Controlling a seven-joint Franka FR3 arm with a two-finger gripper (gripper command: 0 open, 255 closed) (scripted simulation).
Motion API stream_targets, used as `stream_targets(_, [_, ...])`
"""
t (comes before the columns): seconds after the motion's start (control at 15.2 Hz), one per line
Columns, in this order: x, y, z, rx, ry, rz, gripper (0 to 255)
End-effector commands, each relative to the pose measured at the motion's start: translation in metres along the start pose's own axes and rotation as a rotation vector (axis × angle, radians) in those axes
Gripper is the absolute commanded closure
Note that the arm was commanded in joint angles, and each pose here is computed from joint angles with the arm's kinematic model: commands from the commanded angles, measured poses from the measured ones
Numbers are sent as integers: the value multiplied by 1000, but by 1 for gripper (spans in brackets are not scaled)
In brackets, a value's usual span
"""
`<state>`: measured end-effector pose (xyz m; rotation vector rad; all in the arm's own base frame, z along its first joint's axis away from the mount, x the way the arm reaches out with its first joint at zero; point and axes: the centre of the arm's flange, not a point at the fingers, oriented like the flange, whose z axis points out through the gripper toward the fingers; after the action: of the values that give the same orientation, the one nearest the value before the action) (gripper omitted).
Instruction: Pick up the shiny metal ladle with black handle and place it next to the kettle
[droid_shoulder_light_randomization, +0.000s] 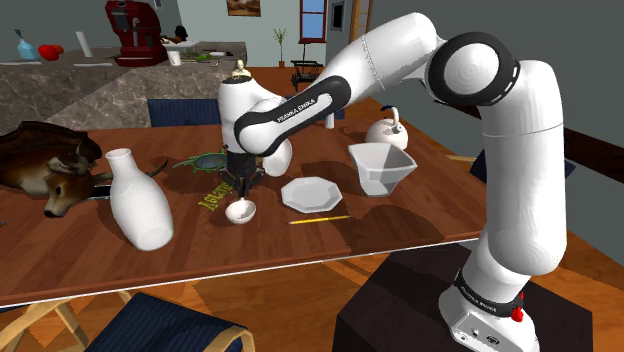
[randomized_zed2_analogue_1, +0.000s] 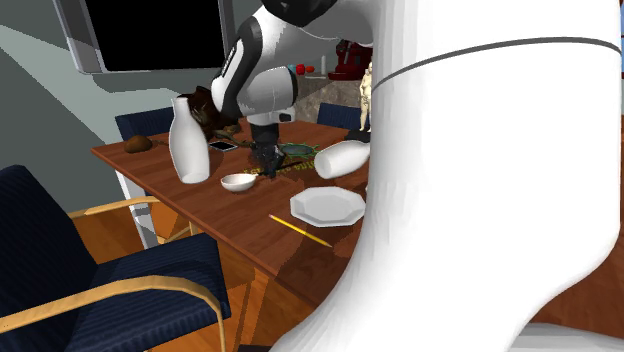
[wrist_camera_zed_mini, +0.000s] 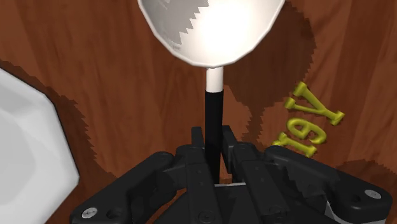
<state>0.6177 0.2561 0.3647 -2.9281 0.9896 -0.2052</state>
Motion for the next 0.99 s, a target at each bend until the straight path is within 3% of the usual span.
stream_targets(0.0, [1,-1,-11,0,0,0,255])
stream_targets(0.92, [9,-7,-84,0,0,0,255])
